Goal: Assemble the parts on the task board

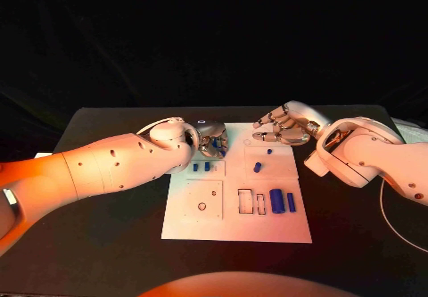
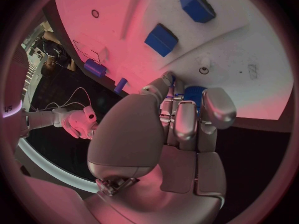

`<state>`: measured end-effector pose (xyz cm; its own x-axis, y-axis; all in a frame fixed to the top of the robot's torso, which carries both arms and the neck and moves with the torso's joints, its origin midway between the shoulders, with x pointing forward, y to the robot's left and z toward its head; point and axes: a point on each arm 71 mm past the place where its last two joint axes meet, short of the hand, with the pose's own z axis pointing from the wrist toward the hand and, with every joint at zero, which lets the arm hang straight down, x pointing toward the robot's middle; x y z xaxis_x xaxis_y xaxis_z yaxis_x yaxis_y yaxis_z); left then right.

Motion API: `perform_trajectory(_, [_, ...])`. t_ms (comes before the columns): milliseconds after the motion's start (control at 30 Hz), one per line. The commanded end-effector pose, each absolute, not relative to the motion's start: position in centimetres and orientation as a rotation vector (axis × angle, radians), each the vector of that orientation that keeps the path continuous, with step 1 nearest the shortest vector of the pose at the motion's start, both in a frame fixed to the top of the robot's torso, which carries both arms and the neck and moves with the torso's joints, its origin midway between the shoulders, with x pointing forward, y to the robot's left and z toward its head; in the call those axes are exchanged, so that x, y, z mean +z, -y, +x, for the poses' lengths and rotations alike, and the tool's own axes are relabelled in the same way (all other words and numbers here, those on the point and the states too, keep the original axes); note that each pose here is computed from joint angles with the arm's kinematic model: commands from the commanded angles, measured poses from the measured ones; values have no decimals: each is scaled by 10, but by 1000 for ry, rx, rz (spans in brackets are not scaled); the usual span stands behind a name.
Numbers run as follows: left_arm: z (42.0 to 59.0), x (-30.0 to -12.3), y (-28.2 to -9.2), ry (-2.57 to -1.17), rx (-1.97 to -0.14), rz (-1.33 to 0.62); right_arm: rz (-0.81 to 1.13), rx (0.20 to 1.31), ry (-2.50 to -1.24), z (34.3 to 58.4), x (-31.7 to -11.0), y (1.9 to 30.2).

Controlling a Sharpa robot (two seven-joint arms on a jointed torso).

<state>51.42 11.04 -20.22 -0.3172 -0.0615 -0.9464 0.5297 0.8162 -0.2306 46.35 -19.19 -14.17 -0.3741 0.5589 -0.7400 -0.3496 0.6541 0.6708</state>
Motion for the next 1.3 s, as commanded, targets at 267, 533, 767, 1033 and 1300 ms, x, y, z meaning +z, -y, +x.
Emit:
perform_trajectory(267, [512, -210, -110, -1849, -591, 358, 152, 975, -1704, 463, -142, 190])
perform_trajectory(533, [512, -203, -113, -1793, -608, 300, 152, 975, -1703, 463, -142, 190])
perform_trajectory(767, [510, -190, -128, -1819, -678, 138, 154, 972, -1703, 463, -142, 191])
perform_trajectory(1033, [509, -171, -157, -1850, -695, -6, 157, 968, -1703, 463, -142, 193])
perform_trajectory(1300, [511, -171, -177, -1929, -651, -27, 158, 966, -1704, 463, -142, 193])
